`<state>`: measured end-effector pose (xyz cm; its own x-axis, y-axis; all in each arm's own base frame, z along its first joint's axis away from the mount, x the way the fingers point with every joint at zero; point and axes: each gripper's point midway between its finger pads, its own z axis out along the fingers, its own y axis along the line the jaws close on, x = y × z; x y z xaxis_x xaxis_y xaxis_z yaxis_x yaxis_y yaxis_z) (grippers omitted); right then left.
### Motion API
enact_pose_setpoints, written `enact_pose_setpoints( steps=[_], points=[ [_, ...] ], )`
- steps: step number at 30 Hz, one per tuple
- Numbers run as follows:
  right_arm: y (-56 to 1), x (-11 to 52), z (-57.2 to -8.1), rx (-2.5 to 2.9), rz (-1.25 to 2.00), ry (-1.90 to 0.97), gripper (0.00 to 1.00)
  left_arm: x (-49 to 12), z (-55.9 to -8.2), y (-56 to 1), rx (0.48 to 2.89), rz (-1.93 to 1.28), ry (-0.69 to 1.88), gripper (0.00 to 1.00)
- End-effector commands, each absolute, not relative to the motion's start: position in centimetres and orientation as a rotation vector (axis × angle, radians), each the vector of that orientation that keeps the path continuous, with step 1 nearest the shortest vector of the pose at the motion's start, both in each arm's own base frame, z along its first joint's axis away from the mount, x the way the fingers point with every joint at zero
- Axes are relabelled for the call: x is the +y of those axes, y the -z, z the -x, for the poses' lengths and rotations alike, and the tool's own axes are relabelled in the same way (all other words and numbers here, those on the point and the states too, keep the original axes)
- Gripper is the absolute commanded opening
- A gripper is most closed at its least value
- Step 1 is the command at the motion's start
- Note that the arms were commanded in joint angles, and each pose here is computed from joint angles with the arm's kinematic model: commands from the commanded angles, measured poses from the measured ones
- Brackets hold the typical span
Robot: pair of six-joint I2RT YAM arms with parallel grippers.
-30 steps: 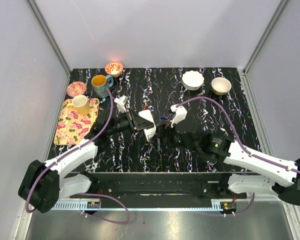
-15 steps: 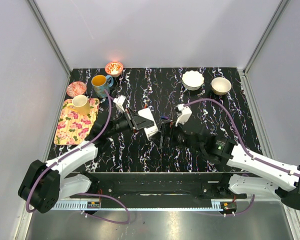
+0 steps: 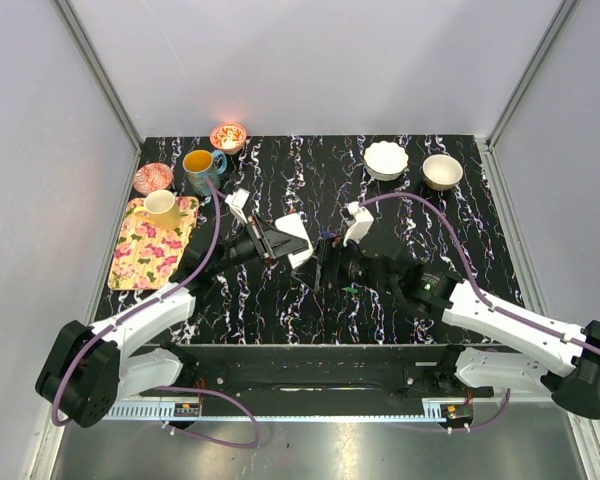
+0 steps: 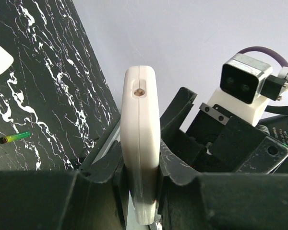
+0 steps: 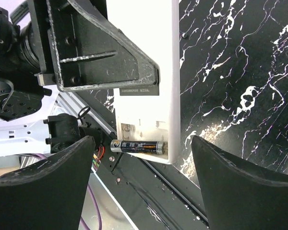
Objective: Load the batteries into the remote control
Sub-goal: Load the battery into the remote control.
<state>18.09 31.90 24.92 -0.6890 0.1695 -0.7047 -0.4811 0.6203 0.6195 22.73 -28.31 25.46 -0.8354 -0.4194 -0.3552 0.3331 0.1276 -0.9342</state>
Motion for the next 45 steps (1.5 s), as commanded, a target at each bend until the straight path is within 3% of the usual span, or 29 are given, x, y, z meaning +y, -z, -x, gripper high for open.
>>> enact_pose_setpoints(
  steps=[1,26,45],
  points=[
    [-26.4,32.7,-18.4,2.035,0.245,-1.146,0.86,-28.2,-21.9,-28.3,1.732,0.005,1.816,0.00],
    [-25.9,32.1,-18.6,2.039,0.226,-1.179,0.72,-28.0,-21.7,-28.6,1.707,0.004,1.834,0.00],
    [-24.7,31.4,-18.6,2.075,0.209,-1.162,0.47,-27.7,-21.6,-29.7,1.672,0.007,1.830,0.00]
  ],
)
